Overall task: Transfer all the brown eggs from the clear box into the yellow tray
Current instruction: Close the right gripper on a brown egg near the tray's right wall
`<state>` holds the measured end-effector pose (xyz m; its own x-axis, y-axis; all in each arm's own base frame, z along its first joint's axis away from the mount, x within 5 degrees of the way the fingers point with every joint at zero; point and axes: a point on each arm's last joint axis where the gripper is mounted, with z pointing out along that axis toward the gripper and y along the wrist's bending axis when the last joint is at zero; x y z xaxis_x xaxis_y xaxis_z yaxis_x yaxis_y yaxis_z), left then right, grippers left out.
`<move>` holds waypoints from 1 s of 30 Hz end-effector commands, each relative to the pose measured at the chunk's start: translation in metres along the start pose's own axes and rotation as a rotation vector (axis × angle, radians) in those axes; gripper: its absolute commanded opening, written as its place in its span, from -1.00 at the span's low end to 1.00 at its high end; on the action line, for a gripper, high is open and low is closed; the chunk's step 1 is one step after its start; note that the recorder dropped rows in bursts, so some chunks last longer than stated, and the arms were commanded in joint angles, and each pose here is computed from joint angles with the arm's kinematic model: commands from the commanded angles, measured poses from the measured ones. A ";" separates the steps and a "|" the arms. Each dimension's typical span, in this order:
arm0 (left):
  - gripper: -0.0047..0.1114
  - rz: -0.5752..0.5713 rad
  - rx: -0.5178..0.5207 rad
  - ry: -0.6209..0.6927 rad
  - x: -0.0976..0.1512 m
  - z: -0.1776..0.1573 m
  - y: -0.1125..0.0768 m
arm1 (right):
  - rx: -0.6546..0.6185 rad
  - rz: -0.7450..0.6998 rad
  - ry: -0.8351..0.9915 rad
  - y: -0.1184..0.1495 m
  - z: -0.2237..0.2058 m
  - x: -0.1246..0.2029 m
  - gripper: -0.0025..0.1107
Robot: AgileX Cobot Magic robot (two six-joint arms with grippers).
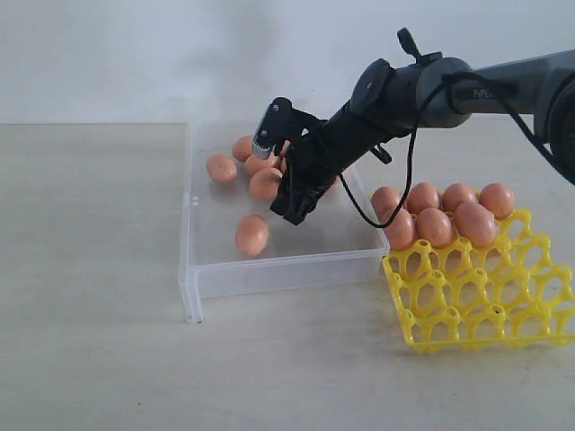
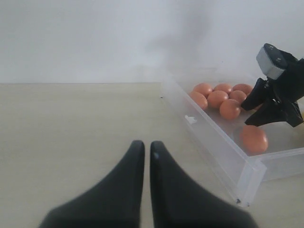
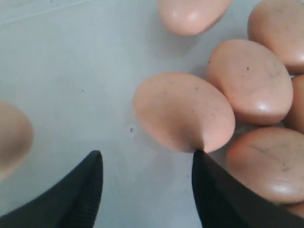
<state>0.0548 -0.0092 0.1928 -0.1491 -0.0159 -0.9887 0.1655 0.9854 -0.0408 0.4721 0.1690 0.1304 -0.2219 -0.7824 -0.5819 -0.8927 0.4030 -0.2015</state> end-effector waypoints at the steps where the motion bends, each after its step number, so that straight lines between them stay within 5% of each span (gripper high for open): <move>1: -0.85 -0.001 -0.003 -0.001 0.001 0.000 0.000 | 0.025 0.030 -0.043 -0.004 -0.019 -0.014 -0.08; 6: -0.85 -0.001 -0.003 -0.001 0.001 0.000 0.000 | 0.049 0.377 -0.094 -0.008 -0.054 -0.035 -0.08; 9: -0.85 -0.001 -0.003 -0.001 0.001 0.000 0.000 | 0.021 0.534 0.097 -0.002 -0.053 -0.019 -0.08; 14: -0.85 -0.001 -0.003 -0.001 0.001 0.000 0.000 | 0.117 0.475 0.285 -0.007 -0.032 0.013 -0.08; 23: -0.85 -0.001 -0.003 -0.001 0.001 0.000 0.000 | 0.104 0.534 0.312 -0.004 -0.018 0.023 -0.08; 30: -0.85 -0.001 -0.003 -0.001 0.001 0.000 0.000 | -0.014 0.142 0.363 0.002 -0.019 0.025 -0.08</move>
<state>0.0548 -0.0092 0.1928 -0.1491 -0.0159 -0.9887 0.1655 0.9854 -0.0408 0.4601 0.1441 0.1336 -0.5970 -0.7247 -0.3441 -0.7467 0.6588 -0.0920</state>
